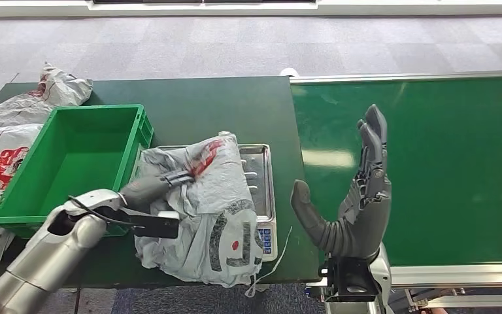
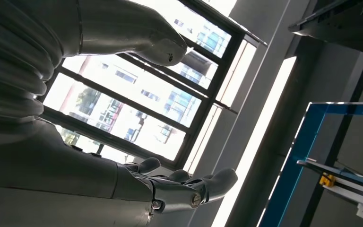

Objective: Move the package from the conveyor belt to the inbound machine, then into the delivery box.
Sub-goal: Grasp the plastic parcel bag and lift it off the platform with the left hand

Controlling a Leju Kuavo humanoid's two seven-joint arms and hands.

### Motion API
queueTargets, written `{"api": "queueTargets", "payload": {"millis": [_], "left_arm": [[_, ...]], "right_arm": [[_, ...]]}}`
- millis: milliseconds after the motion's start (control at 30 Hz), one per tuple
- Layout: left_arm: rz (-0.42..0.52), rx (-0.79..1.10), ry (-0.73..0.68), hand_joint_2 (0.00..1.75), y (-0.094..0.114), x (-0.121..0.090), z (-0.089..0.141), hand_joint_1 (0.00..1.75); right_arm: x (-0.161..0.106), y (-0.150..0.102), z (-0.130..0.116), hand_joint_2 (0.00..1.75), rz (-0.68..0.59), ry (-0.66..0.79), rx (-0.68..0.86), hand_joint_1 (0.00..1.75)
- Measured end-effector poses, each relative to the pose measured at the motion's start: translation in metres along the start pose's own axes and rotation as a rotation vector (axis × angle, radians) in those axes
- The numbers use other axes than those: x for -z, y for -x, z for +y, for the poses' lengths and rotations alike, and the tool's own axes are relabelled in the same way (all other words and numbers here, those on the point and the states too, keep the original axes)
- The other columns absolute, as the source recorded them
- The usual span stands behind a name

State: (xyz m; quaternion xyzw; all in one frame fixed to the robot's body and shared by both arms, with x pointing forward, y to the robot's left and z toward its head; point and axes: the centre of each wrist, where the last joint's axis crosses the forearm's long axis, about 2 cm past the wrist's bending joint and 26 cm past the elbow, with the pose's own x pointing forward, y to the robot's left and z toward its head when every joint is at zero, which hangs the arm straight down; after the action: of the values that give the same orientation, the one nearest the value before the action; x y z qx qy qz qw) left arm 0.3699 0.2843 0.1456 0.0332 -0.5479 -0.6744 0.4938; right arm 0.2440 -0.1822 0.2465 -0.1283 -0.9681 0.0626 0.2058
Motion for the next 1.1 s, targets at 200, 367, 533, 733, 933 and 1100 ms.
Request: {"api": "queueTargets", "payload": {"millis": [200, 367, 533, 733, 933, 1100], "left_arm": [[-0.052, -0.074, 0.199, 1.75, -0.003, 0.036, -0.023, 0.0], [-0.027, -0.04, 0.243, 1.75, -0.008, 0.046, -0.017, 0.86], [-0.025, 0.014, 0.232, 1.75, -0.013, 0.052, -0.01, 1.75], [-0.035, 0.112, 0.175, 1.75, -0.024, 0.058, 0.002, 1.75], [-0.05, 0.129, 0.171, 1.75, -0.03, 0.062, 0.001, 1.75], [-0.027, 0.14, 0.045, 1.75, -0.034, 0.062, 0.0, 1.75]], "right_arm": [[-0.001, 0.004, 0.002, 1.75, 0.013, 0.003, 0.003, 0.0], [-0.001, 0.005, 0.001, 1.75, 0.015, 0.003, 0.009, 0.0], [0.0, 0.005, 0.001, 1.75, 0.011, 0.005, 0.009, 0.0], [0.0, 0.004, 0.0, 1.75, 0.002, 0.01, 0.007, 0.0], [0.0, 0.005, -0.002, 1.75, 0.001, 0.003, 0.002, 0.0], [-0.001, 0.004, -0.002, 1.75, 0.011, -0.039, -0.003, 0.0]]}}
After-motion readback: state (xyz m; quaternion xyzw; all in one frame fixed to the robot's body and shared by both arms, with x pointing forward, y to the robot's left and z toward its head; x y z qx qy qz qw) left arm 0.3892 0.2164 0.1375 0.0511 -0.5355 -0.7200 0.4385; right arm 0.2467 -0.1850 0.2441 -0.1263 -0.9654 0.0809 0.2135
